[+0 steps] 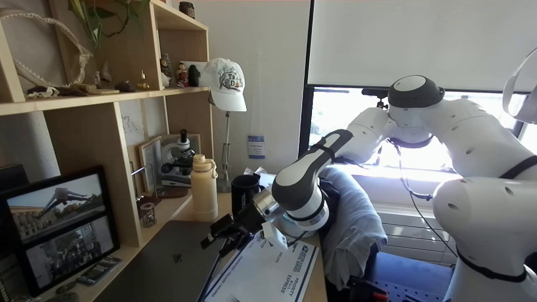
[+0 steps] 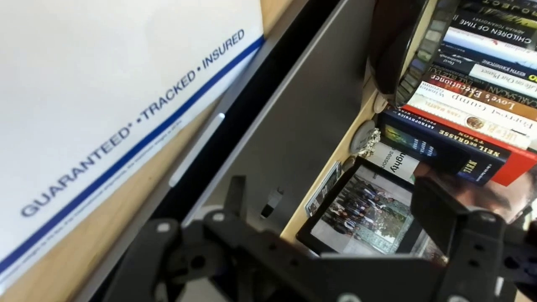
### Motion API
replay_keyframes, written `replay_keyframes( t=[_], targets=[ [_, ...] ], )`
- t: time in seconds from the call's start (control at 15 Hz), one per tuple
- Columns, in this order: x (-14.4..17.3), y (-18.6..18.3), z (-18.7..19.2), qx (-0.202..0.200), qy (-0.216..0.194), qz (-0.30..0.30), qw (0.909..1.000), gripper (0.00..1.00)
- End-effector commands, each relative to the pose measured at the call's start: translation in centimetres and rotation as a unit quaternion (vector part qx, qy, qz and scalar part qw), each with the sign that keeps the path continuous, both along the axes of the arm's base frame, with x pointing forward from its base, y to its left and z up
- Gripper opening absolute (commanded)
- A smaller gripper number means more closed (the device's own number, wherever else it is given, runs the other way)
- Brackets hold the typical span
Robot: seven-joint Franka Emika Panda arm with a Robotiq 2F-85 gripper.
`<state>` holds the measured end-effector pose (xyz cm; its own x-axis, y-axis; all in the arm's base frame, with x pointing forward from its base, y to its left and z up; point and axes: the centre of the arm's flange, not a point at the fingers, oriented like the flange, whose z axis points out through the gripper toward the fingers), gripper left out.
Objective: Lift up the laptop screen
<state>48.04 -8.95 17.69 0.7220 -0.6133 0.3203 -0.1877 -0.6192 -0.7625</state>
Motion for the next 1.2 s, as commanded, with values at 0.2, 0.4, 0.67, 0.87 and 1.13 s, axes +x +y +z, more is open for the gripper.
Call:
replay_keyframes(
  t=[0.2,0.4,0.67,0.87,1.13],
  targets=[
    [-1.5,0.3,-1.4,0.012,0.045,-0.037,0.9983,1.00],
    [-1.3,-0.1,-2.0,0.004,0.040,-0.044,0.9982,1.00],
    [-0.4,-0.4,-2.4,-0.007,0.028,-0.056,0.9980,1.00],
    [1.1,-1.3,-2.4,-0.014,0.017,-0.066,0.9976,1.00],
    [2.5,-1.8,-2.7,-0.016,0.017,-0.068,0.9974,1.00]
  ],
)
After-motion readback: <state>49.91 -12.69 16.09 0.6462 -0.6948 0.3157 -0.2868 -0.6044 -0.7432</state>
